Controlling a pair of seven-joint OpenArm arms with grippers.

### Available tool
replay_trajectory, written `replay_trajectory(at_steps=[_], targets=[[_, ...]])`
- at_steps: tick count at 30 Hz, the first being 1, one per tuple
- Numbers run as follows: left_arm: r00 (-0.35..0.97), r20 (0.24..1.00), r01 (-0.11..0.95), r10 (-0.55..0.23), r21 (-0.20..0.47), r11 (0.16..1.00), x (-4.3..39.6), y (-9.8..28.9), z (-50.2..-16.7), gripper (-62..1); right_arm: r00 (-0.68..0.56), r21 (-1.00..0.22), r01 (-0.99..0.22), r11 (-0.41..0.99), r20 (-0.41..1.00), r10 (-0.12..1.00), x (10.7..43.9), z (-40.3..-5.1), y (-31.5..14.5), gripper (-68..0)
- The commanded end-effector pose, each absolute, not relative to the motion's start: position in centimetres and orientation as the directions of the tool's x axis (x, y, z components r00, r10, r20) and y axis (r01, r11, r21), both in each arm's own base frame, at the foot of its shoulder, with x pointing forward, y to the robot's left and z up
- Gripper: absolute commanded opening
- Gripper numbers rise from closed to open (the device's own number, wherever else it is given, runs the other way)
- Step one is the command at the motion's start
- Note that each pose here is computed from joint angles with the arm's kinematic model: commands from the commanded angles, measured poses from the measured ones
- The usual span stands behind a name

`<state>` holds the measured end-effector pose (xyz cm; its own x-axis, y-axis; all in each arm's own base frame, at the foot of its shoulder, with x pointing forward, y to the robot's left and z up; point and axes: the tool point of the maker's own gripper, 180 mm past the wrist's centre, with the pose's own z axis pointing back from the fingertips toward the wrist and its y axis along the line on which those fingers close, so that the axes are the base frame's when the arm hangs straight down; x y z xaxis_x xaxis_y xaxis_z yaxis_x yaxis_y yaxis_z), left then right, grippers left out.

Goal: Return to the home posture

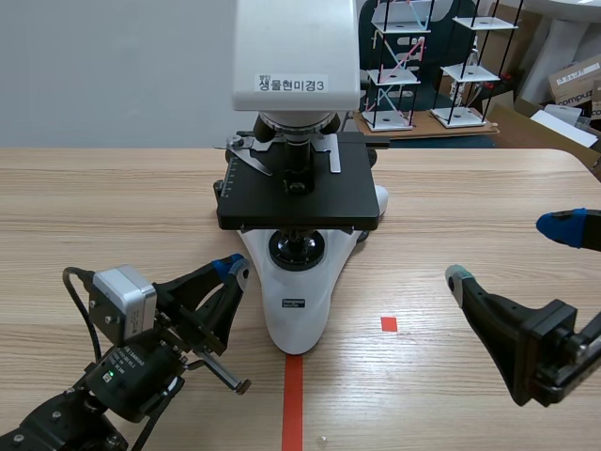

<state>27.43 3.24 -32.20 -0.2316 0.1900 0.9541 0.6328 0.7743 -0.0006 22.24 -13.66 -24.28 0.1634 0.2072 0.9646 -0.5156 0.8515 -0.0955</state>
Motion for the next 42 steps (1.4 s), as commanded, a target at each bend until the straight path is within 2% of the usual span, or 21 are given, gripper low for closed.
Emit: replay_trajectory(at_steps=[1,14,24,30,33,42], targets=[[-0.27,0.938,0.635,0.216,0.005,0.772,27.9,3.1,-30.9,-55.8,0.142,-0.108,-0.514,0.851,0.968,0.209,22.5,-23.6,-13.8,-4.2],[-0.268,0.94,0.635,0.213,0.006,0.772,27.9,3.1,-31.0,-55.8,0.148,-0.108,-0.514,0.851,0.966,0.212,22.5,-23.7,-13.8,-4.2],[-0.197,0.968,0.635,0.155,0.006,0.772,28.2,2.7,-32.6,-55.8,0.141,-0.107,-0.514,0.851,0.968,0.207,22.5,-23.6,-13.8,-4.2],[-0.204,0.966,0.635,0.161,0.006,0.772,28.2,2.8,-32.5,-53.9,0.141,-0.107,-0.514,0.851,0.968,0.208,22.5,-23.6,-13.8,-4.2],[-0.212,0.963,0.635,0.168,0.005,0.772,28.1,2.8,-32.3,-48.0,0.141,-0.107,-0.514,0.851,0.968,0.208,22.5,-23.6,-13.8,-4.2],[-0.21,0.968,0.647,0.139,0.031,0.762,25.9,4.7,-32.6,-19.1,0.142,-0.108,-0.514,0.851,0.968,0.209,22.5,-23.6,-13.8,-4.2]])
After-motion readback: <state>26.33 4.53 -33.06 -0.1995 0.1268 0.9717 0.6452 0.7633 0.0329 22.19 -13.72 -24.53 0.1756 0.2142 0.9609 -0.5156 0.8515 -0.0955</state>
